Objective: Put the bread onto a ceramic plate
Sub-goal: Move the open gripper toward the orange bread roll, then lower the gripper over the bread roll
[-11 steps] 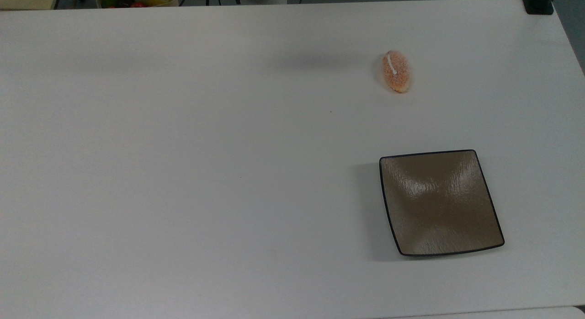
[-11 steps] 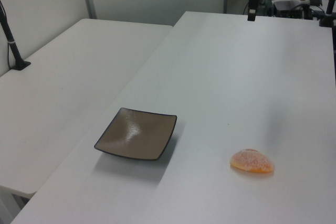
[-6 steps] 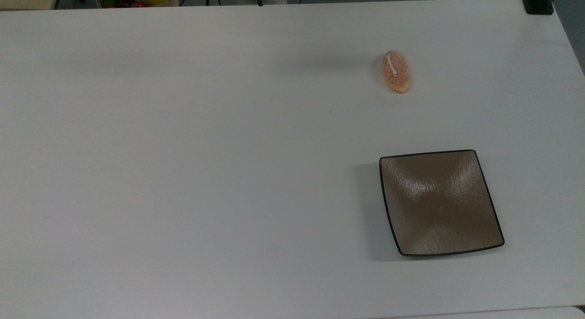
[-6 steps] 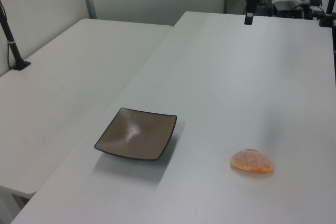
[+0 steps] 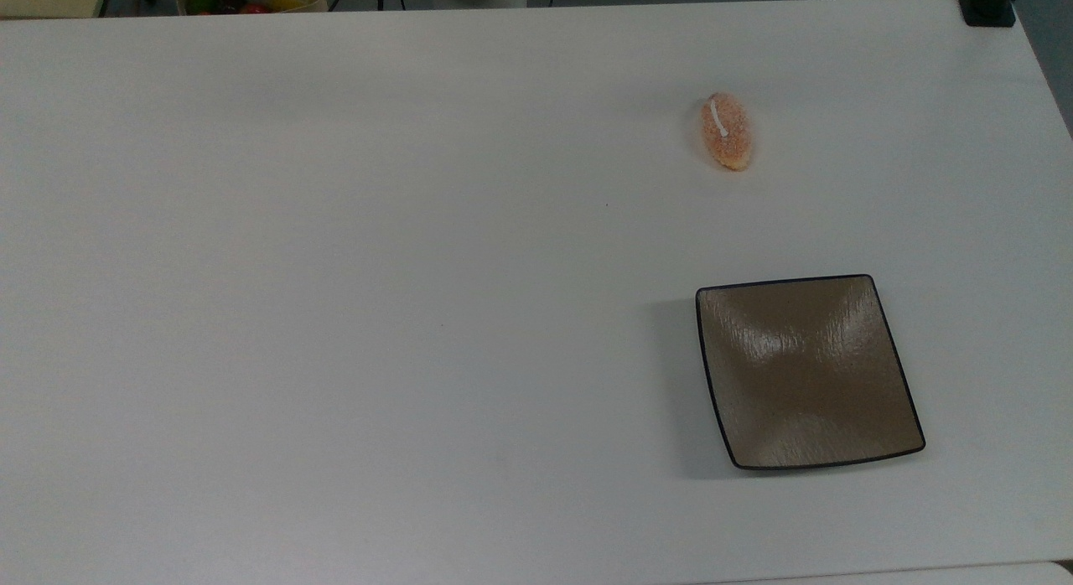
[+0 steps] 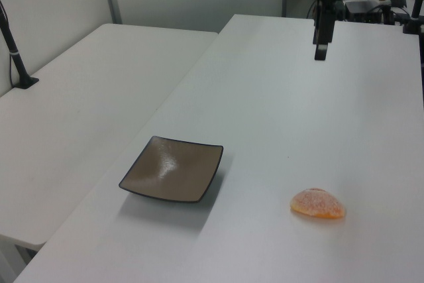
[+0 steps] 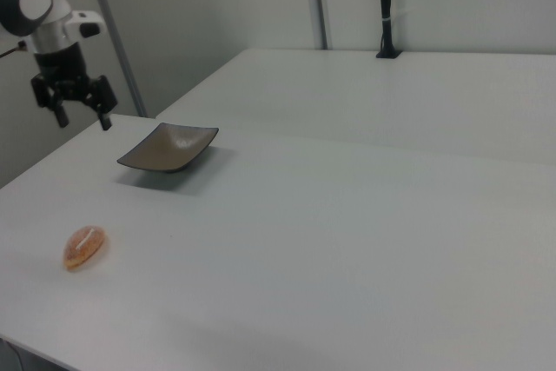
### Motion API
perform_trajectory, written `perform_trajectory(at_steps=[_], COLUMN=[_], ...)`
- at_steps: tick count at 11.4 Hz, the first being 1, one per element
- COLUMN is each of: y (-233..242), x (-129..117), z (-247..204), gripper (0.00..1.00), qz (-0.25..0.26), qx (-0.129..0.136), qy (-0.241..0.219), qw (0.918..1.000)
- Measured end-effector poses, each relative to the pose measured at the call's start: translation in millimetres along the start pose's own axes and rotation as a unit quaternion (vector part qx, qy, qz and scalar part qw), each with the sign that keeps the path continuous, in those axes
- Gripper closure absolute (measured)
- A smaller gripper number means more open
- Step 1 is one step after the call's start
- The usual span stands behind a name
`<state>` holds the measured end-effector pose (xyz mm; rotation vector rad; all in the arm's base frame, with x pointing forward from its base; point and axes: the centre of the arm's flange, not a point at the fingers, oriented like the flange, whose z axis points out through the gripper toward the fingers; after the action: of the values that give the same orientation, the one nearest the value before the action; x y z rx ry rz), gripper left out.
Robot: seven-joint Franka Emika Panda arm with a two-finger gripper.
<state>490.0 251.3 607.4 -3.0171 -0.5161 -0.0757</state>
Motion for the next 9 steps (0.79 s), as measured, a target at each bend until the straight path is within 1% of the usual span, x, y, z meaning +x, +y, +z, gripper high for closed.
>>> perform_trajectory(at_steps=[3, 5, 7, 9], y=[-43, -57, -68, -70], x=[-11, -13, -14, -15], z=[32, 60, 100, 140], gripper=[0.00, 0.00, 0.00, 0.00], qz=[-0.036, -0.049, -0.054, -0.056], qx=[-0.003, -0.003, 0.000, 0.002], qy=[-0.032, -0.040, -0.042, -0.055], qw=[0.9988, 0.9980, 0.9976, 0.9969])
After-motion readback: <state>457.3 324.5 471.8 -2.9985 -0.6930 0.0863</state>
